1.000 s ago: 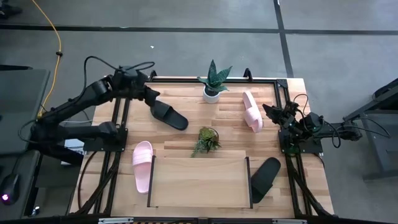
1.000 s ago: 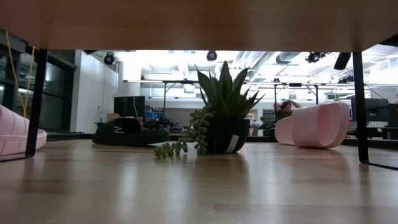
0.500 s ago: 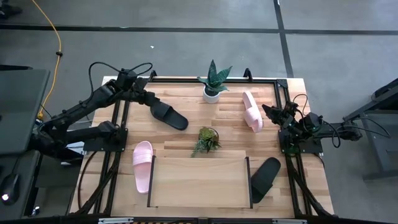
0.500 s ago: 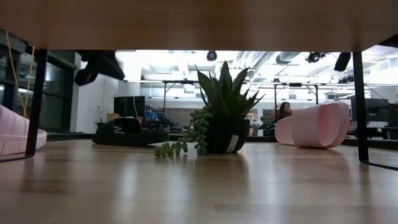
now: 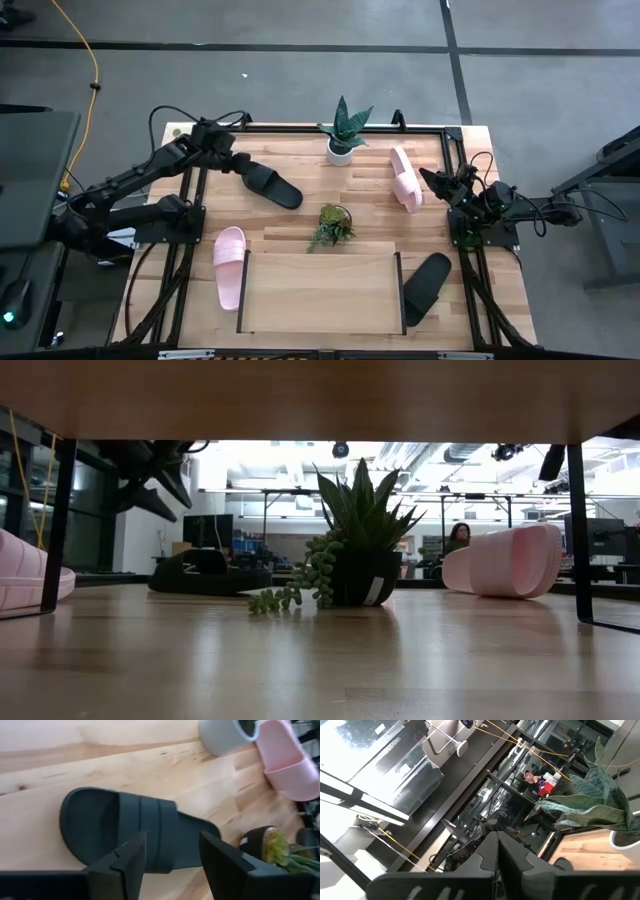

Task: Pick and place slides into the shelf
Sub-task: Put the top black slide on the shelf

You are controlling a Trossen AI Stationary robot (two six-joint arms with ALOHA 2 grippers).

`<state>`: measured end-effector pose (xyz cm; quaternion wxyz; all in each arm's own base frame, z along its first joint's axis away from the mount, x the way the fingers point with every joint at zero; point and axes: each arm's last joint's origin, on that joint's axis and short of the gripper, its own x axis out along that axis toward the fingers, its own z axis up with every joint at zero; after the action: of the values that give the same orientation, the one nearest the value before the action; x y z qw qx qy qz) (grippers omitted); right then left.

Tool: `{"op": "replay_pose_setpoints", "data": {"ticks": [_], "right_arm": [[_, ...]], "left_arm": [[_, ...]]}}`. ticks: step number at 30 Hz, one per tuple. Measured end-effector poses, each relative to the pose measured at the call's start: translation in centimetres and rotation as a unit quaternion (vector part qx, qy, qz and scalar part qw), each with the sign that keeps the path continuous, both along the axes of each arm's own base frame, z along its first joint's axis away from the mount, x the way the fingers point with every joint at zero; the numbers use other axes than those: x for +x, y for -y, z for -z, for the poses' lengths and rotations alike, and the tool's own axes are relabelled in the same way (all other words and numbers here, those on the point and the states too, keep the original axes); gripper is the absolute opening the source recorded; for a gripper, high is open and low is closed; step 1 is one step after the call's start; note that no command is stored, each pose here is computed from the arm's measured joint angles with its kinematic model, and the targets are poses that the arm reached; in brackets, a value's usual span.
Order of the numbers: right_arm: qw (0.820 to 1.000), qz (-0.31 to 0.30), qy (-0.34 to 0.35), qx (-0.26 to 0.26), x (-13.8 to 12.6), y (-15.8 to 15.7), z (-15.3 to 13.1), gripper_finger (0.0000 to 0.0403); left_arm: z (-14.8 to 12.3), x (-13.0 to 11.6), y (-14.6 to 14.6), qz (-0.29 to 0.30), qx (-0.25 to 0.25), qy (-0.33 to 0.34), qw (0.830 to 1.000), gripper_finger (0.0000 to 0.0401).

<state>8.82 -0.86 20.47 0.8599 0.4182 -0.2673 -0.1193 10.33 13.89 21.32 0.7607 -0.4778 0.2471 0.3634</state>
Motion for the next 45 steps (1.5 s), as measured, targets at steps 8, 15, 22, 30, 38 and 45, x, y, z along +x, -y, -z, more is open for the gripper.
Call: {"op": "replay_pose_setpoints", "data": {"ticks": [8, 15, 22, 30, 38, 45], "right_arm": [[1.000, 0.000, 0.000, 0.000, 0.0, 0.0, 0.0, 0.0000], [1.000, 0.000, 0.000, 0.001, 0.0, 0.0, 0.0, 0.0000], [1.000, 0.000, 0.000, 0.002, 0.0, 0.0, 0.0, 0.0000], [1.000, -0.001, 0.000, 0.001, 0.0, 0.0, 0.0, 0.0000], [1.000, -0.001, 0.000, 0.000, 0.0, 0.0, 0.0, 0.0000], [1.000, -0.001, 0.000, 0.000, 0.0, 0.0, 0.0, 0.0000]], "left_arm": [[2.1, 0.1, -0.1, -0.002, -0.036, -0.027, 0.999, 0.0191], [3.2, 0.5, -0.9, 0.017, -0.043, -0.049, 0.998, 0.0193], [4.1, 1.0, -1.6, 0.019, -0.053, -0.052, 0.997, 0.0194], [4.7, 1.3, -1.9, 0.027, -0.069, -0.050, 0.996, 0.0195], [5.2, 1.7, -2.3, 0.036, -0.074, -0.039, 0.996, 0.0195], [5.6, 1.9, -2.6, 0.033, -0.071, -0.043, 0.996, 0.0195]]}}
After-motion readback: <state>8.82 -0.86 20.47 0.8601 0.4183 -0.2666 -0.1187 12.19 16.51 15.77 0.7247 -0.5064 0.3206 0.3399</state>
